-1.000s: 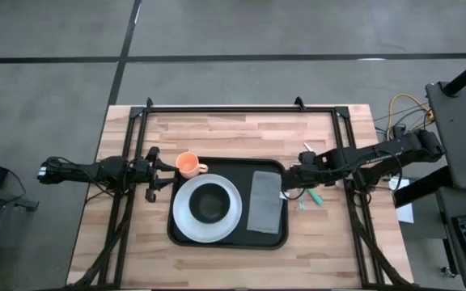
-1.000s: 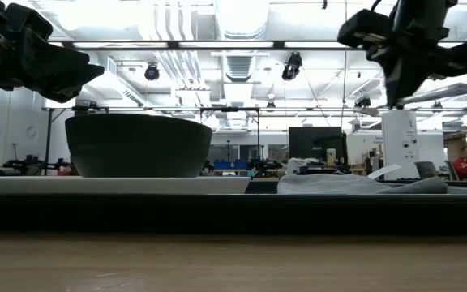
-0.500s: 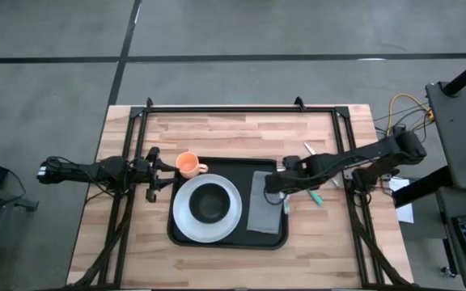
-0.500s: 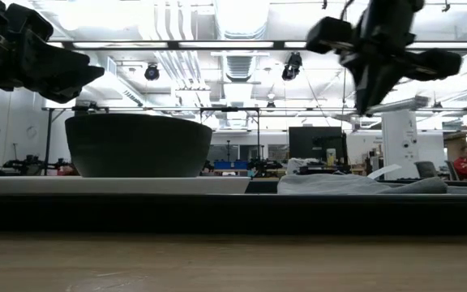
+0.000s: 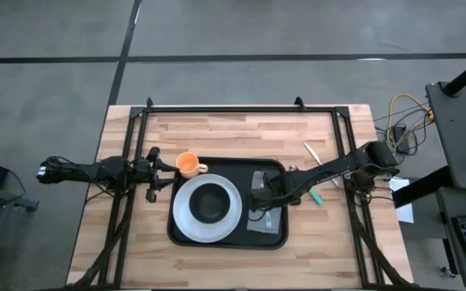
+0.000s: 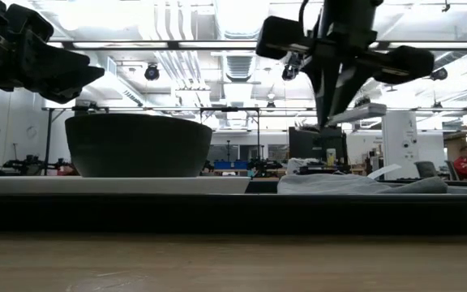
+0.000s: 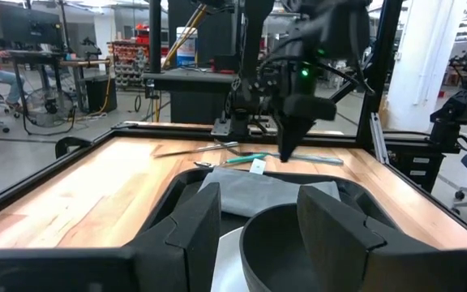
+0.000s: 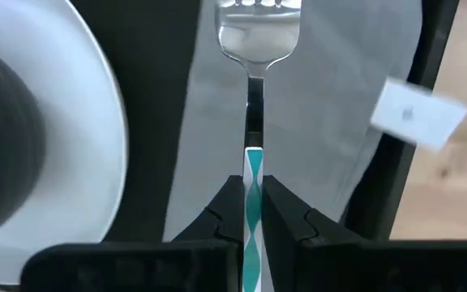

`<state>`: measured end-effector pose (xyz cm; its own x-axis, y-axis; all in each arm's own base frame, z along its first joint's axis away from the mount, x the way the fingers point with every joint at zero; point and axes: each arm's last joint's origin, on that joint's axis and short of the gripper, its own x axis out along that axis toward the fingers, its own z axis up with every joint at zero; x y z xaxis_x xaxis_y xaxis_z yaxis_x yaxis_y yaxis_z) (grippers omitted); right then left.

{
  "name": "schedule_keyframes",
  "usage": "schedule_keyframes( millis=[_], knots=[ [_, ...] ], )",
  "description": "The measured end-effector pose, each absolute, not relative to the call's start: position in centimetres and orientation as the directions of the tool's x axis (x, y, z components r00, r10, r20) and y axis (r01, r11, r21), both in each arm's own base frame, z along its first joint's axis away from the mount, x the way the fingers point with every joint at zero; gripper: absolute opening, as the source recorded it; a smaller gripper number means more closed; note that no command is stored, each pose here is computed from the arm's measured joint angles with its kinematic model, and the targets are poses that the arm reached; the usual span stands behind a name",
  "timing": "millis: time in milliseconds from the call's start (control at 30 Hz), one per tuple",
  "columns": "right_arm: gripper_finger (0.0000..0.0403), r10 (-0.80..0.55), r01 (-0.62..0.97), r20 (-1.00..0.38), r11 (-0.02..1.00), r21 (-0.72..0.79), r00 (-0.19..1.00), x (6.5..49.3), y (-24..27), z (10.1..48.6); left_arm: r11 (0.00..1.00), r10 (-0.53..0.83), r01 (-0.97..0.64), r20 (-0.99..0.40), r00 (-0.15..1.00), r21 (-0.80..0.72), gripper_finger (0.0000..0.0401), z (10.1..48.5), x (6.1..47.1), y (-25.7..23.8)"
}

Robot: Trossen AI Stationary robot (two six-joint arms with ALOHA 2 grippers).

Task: Set up tray
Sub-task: Put the blue fork on top of the grey napkin

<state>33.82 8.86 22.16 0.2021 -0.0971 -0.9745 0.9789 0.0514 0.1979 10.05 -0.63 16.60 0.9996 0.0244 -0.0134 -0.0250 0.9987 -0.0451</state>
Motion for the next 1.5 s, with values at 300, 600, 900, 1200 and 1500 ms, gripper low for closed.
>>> schedule_keyframes(
  millis=[300, 600, 900, 1200, 1500],
  knots=[
    [0.0013, -0.061, 0.989, -0.988, -0.04, 0.146, 0.143, 33.6, 10.7, 20.3, 0.999, 0.024, -0.025, -0.023, 0.999, -0.044, 0.0146, 16.5, 10.1, -0.6],
    [0.0013, -0.126, 0.987, -0.981, -0.051, 0.153, 0.145, 33.5, 10.1, 19.7, 0.999, 0.024, -0.026, -0.026, 0.999, -0.044, 0.0146, 16.5, 10.1, -0.6],
    [0.0013, -0.159, 0.978, -0.969, -0.05, 0.201, 0.19, 33.3, 9.8, 17.6, 0.999, 0.025, -0.026, -0.028, 0.999, -0.044, 0.0146, 16.5, 10.1, -0.6],
    [0.0013, -0.151, 0.971, -0.964, -0.062, 0.23, 0.218, 33.2, 9.6, 16.3, 0.999, 0.024, -0.026, -0.028, 0.999, -0.044, 0.0146, 16.5, 10.1, -0.6],
    [0.0013, -0.144, 0.965, -0.961, -0.079, 0.251, 0.238, 32.9, 9.6, 15.2, 0.999, 0.024, -0.026, -0.028, 0.999, -0.044, 0.0146, 16.5, 10.1, -0.6]
  ],
)
